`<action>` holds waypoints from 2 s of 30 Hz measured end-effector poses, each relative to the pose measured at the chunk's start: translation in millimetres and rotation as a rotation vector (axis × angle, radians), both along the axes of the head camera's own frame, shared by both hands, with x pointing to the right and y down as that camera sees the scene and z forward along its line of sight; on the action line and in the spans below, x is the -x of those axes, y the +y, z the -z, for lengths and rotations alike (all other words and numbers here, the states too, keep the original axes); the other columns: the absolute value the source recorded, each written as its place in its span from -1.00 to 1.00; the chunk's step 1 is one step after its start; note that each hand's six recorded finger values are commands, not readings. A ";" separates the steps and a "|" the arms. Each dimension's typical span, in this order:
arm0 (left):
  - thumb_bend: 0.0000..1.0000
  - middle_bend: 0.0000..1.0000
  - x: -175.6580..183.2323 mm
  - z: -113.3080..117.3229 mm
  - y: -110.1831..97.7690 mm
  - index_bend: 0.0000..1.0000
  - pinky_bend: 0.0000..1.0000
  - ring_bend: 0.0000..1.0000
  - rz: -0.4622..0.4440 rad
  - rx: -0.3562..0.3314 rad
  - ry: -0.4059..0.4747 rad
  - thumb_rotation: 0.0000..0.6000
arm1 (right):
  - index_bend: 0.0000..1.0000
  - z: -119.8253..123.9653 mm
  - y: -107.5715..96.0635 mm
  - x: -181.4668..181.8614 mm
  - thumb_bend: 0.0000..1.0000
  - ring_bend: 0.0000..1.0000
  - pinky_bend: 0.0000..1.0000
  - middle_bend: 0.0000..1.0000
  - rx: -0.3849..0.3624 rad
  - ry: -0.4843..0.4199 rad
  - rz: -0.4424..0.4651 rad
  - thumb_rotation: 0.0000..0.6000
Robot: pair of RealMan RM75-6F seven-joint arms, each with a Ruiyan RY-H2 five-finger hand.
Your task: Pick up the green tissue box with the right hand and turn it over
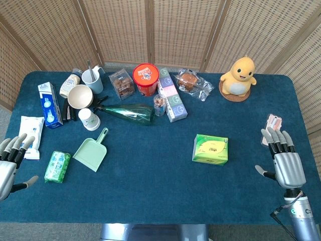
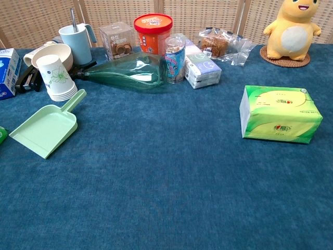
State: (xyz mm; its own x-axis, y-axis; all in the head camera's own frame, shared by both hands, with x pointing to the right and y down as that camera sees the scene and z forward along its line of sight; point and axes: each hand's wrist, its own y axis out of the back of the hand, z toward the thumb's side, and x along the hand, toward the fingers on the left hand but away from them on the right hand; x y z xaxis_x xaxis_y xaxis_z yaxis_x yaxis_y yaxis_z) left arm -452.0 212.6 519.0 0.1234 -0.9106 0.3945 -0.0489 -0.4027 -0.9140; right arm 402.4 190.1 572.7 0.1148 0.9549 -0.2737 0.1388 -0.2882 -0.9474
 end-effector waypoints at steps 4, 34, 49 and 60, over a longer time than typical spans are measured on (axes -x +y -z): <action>-0.89 -1.00 2.0 -0.2 -0.7 -1.00 -0.99 -1.00 0.012 0.005 0.000 1.00 | -1.00 -6.4 1.7 5.6 -1.00 -1.00 -0.92 -1.00 0.030 -0.007 0.018 1.00; -0.89 -1.00 11.5 -5.1 -6.9 -1.00 -0.99 -1.00 0.065 0.026 -0.011 1.00 | -0.99 -95.1 -37.9 116.7 -1.00 -0.94 -0.68 -0.82 0.330 -0.072 0.196 1.00; -0.89 -1.00 10.1 -6.5 -6.5 -1.00 -0.99 -1.00 0.064 0.032 -0.014 1.00 | -0.28 -93.9 -36.9 124.0 -0.79 -0.40 -0.26 -0.23 0.301 -0.085 0.200 1.00; -0.89 -1.00 11.2 -6.4 -5.8 -1.00 -0.99 -1.00 0.065 0.042 -0.011 1.00 | -0.12 -80.2 -34.2 139.3 -0.68 -0.28 -0.22 -0.11 0.433 -0.236 0.195 1.00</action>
State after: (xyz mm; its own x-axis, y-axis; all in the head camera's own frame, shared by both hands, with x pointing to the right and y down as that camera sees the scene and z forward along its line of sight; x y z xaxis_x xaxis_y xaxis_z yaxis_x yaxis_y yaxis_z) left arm -463.3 206.9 525.4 0.0601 -0.8989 0.4340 -0.0666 -0.4374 -0.8968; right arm 263.1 156.0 652.9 0.3855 0.7150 -0.5833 0.2385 -0.6878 -0.6856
